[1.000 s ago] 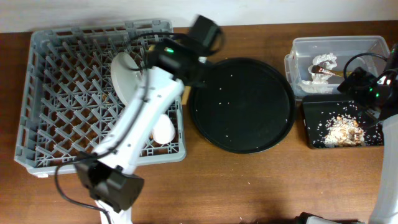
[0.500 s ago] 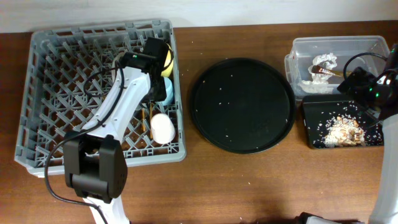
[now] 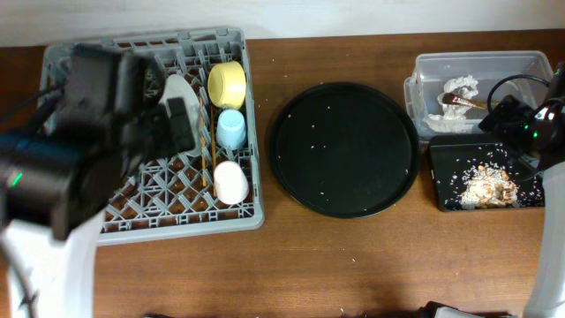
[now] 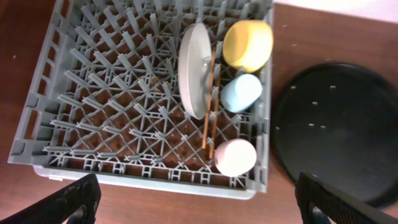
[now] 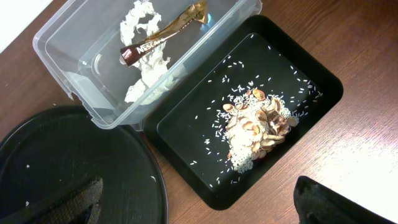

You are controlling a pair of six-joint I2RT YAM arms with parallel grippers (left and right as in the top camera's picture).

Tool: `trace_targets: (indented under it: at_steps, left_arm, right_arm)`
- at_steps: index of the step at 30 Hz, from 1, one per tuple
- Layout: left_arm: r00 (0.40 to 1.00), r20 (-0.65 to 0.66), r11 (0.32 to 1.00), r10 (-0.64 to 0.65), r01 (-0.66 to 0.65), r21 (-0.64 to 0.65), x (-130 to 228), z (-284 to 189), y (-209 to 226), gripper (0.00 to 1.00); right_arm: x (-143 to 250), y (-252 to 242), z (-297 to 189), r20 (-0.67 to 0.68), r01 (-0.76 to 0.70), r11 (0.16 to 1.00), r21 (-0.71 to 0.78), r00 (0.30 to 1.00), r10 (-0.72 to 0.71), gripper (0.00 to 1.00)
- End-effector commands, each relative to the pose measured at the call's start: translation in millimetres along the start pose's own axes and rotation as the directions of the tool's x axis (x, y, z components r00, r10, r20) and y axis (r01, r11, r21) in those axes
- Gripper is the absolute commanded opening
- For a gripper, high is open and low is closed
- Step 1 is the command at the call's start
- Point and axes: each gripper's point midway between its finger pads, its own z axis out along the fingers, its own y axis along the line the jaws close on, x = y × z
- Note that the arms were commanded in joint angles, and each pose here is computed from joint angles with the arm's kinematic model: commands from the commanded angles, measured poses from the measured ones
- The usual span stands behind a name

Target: Sort waste into correct bins and load items into the dishwasher rack

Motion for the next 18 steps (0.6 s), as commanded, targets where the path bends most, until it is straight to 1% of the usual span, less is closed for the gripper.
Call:
trace_targets:
  at_steps: [1,5,8,10,11,12,13,14,15,16,18]
  left_arm:
    - [0.999,0.049,0.999,-0.018,0.016,0.05,9.8,-32.2,7.9,0.99]
    - [0.994,0.107,0.997,-0.037,0.029,0.076,14.2,-55.4,16.3,0.99]
    - [0.993,0.11,0.997,-0.038,0.03,0.077,14.5,-56.9,16.9,0.99]
    - [0.993,0.111,0.997,-0.038,0.03,0.077,14.5,-57.0,16.9,0.99]
    - [0.993,0.111,0.997,-0.038,0.03,0.077,14.5,-57.0,16.9,0.99]
    - [0.993,0.111,0.997,-0.038,0.03,0.077,14.5,-57.0,16.9,0.99]
    - [0.993,0.111,0.997,-0.038,0.03,0.077,14.5,-57.0,16.9,0.99]
    - [0.993,0.111,0.997,-0.038,0.03,0.077,14.5,-57.0,16.9,0.99]
    - [0.993,0.111,0.997,-0.038,0.03,0.077,14.5,-57.0,16.9,0.99]
    - [0.993,0.111,0.997,-0.038,0.03,0.077,14.5,-57.0,16.9,0.99]
    - [0.993,0.111,0.997,-0.038,0.03,0.077,14.5,-57.0,16.9,0.99]
  right_arm:
    - [-6.8,-1.1,-8.1,0.031,-0.015,1.0,-0.002,0.999,0.015,0.99]
    - [-6.8,-1.1,-8.1,0.031,-0.015,1.0,-0.002,0.999,0.015,0.99]
    - [-6.6,-1.0,-7.3,0.029,-0.014,1.0,-0.001,0.999,0.014,0.98]
    - [-7.8,-0.7,-17.3,0.054,-0.015,1.0,-0.014,0.998,0.016,0.98]
    - [-8.4,4.4,-44.6,0.134,0.042,0.999,-0.018,0.99,-0.039,0.99]
    - [-9.0,4.0,-63.3,0.198,0.092,0.996,0.011,0.976,-0.093,0.98]
    - [-3.2,14.4,-78.6,0.233,0.129,0.992,-0.016,0.965,-0.121,0.98]
    - [8.7,32.1,-96.7,0.264,0.188,0.979,-0.076,0.951,-0.162,0.98]
    - [24.6,50.6,-121.3,0.322,0.283,0.95,-0.131,0.919,-0.23,0.98]
    - [35.5,54.5,-141.2,0.391,0.33,0.932,-0.149,0.886,-0.25,0.98]
    - [44.6,51.3,-147.2,0.455,0.333,0.923,-0.192,0.864,-0.217,0.98]
